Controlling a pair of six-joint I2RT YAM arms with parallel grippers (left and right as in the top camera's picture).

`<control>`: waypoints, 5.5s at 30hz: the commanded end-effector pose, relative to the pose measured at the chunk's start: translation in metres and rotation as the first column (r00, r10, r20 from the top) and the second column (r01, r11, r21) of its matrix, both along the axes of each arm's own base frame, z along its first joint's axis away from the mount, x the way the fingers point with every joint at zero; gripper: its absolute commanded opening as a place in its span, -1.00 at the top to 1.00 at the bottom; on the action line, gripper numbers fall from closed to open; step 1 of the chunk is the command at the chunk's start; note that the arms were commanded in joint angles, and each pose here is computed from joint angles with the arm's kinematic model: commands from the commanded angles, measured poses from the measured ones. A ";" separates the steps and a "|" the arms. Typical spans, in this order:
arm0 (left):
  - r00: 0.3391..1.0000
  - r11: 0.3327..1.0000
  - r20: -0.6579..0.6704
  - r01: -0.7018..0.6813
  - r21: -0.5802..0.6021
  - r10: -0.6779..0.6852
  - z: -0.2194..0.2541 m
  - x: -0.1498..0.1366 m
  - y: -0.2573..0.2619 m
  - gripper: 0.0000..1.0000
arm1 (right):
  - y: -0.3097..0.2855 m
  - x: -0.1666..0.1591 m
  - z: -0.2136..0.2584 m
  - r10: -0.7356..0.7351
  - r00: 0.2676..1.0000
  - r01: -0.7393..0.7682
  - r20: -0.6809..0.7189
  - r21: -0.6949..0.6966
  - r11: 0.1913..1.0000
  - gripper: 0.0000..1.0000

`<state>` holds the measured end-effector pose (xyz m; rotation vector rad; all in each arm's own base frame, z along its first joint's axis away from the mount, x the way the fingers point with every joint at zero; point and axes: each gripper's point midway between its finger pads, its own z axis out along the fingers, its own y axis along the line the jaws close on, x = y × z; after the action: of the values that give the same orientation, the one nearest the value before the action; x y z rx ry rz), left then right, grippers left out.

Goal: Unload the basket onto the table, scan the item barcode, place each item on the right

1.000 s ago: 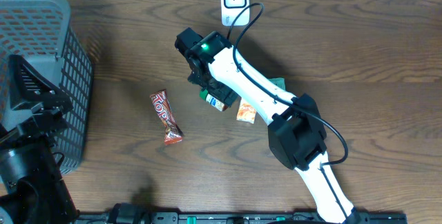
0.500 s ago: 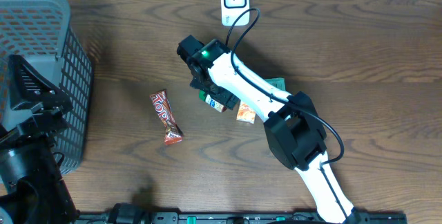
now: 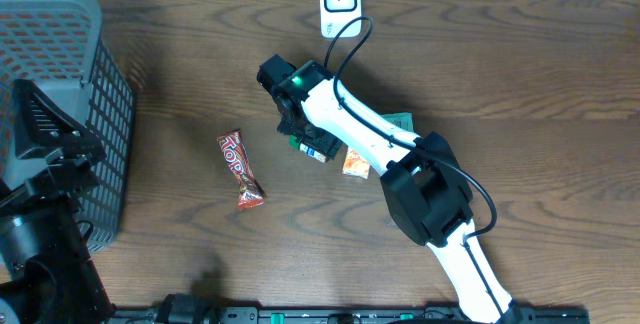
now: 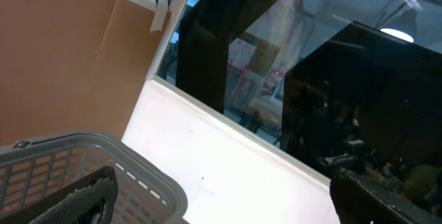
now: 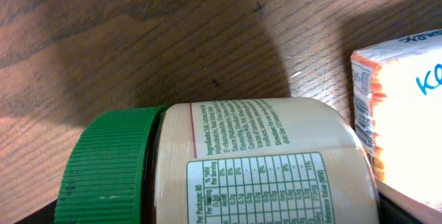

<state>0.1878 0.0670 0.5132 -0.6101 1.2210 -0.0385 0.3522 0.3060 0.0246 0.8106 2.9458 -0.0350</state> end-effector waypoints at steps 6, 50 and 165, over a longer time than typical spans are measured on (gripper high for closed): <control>1.000 1.000 0.005 -0.012 0.001 0.012 0.002 -0.003 0.002 -0.96 | 0.026 -0.026 0.004 0.107 0.979 -0.068 -0.173 0.215 0.974 -0.56; 1.000 1.000 -0.019 -0.012 0.004 0.012 -0.003 -0.001 0.002 -0.96 | -0.021 0.000 0.019 0.401 0.900 -0.321 -0.169 0.364 0.874 -0.98; 0.997 1.000 -0.078 -0.011 0.013 0.012 -0.015 0.021 -0.001 -0.96 | -0.053 -0.024 0.052 0.226 0.934 -0.219 -0.277 0.057 0.974 -0.98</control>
<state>0.2071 0.0644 0.5006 -0.6076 1.2868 -0.0121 0.3307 0.2492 0.0744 0.4757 3.3148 -0.0926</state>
